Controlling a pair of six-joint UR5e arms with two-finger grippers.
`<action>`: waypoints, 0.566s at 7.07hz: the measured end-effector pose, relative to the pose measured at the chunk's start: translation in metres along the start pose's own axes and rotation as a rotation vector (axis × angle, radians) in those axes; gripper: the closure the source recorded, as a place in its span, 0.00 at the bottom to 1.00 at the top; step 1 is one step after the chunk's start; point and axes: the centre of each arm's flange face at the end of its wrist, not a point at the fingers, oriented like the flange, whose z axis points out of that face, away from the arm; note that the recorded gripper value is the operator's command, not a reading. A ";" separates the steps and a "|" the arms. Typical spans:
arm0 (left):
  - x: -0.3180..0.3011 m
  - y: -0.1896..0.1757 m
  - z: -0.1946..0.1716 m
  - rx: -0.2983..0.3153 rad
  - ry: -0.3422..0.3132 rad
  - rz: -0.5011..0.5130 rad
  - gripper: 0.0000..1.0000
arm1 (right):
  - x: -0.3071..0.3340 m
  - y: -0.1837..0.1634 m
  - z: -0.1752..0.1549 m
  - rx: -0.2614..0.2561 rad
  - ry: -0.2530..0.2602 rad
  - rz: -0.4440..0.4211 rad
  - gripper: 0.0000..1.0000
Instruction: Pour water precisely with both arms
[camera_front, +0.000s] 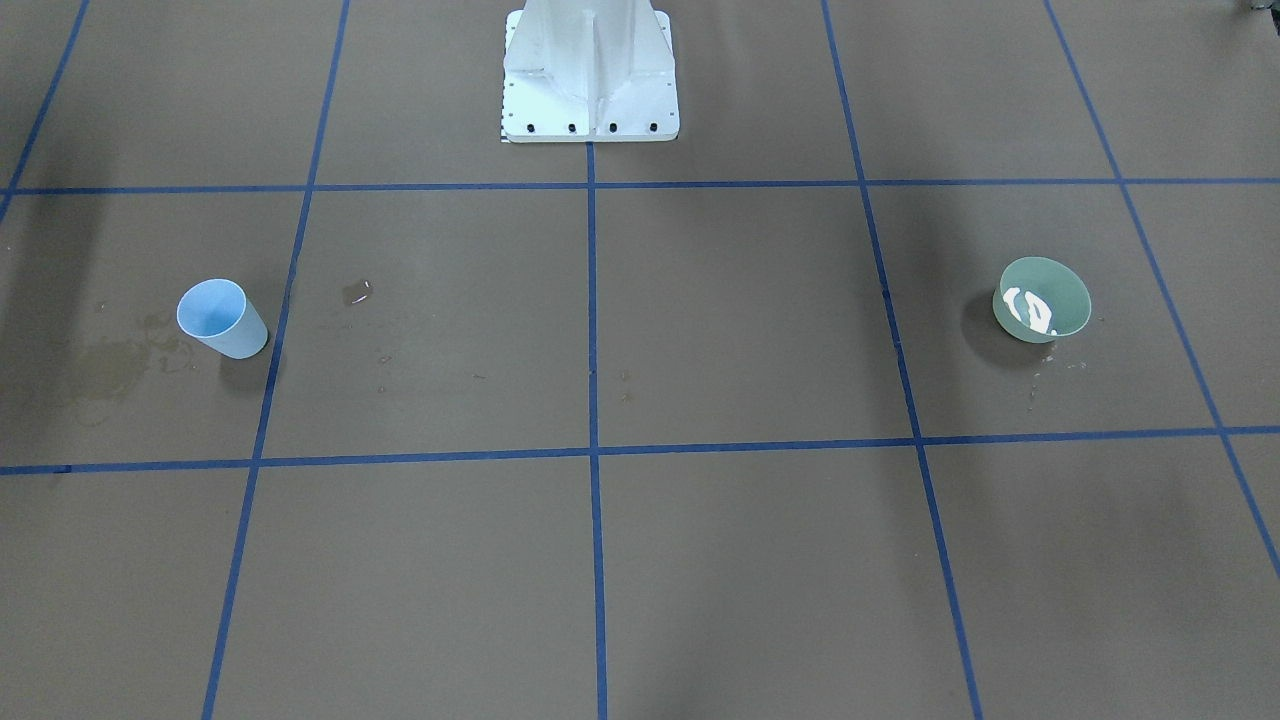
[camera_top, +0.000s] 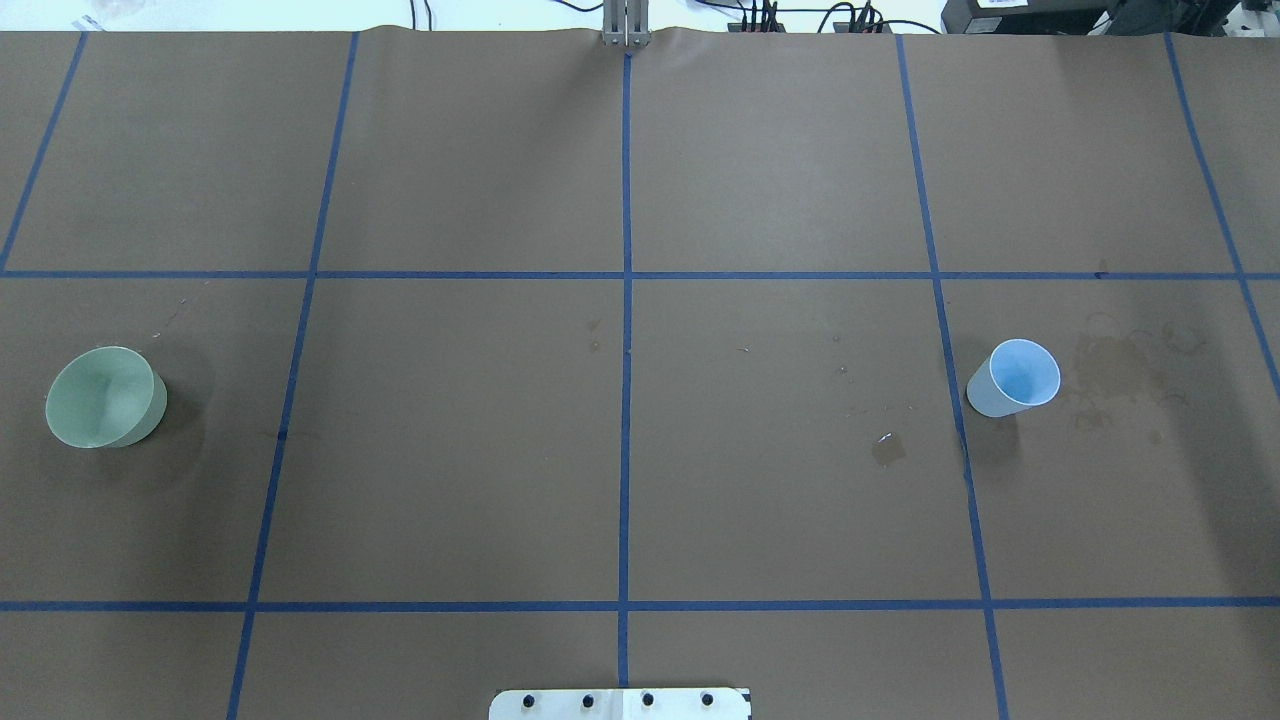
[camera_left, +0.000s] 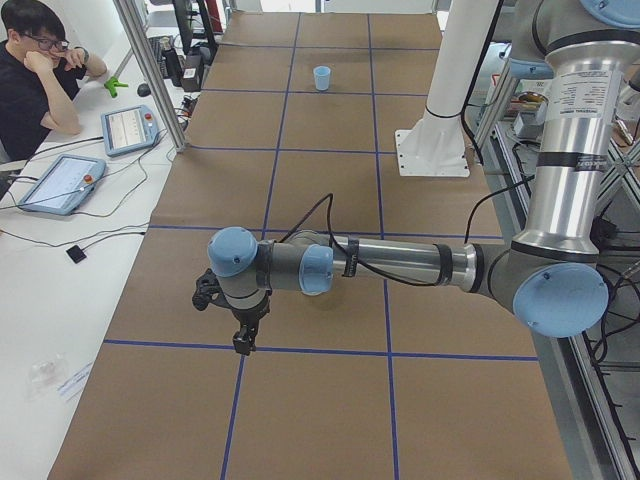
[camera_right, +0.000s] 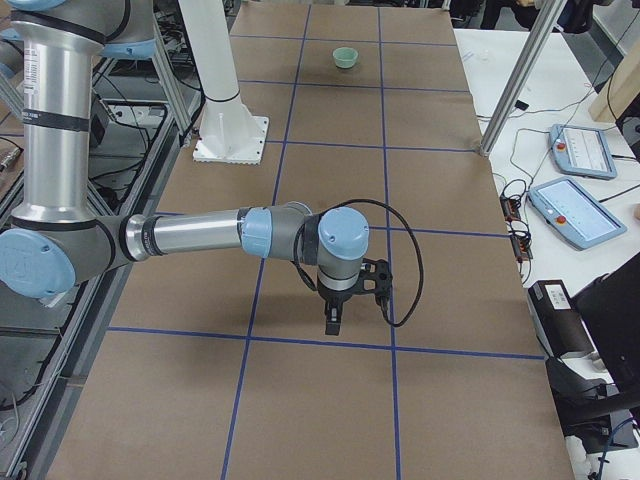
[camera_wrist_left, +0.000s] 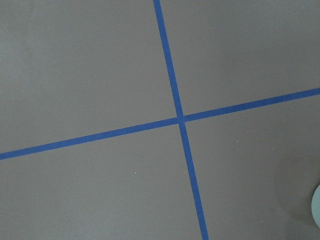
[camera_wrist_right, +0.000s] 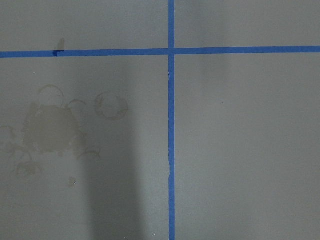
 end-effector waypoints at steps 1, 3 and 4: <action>0.000 0.000 -0.001 0.001 -0.001 0.000 0.00 | 0.010 -0.005 0.010 0.018 0.002 -0.017 0.00; 0.000 -0.001 -0.002 0.002 -0.008 0.002 0.00 | 0.016 -0.011 0.015 0.041 0.003 -0.026 0.00; 0.000 -0.002 -0.003 0.002 -0.015 0.002 0.00 | 0.014 -0.013 0.014 0.050 0.001 -0.007 0.00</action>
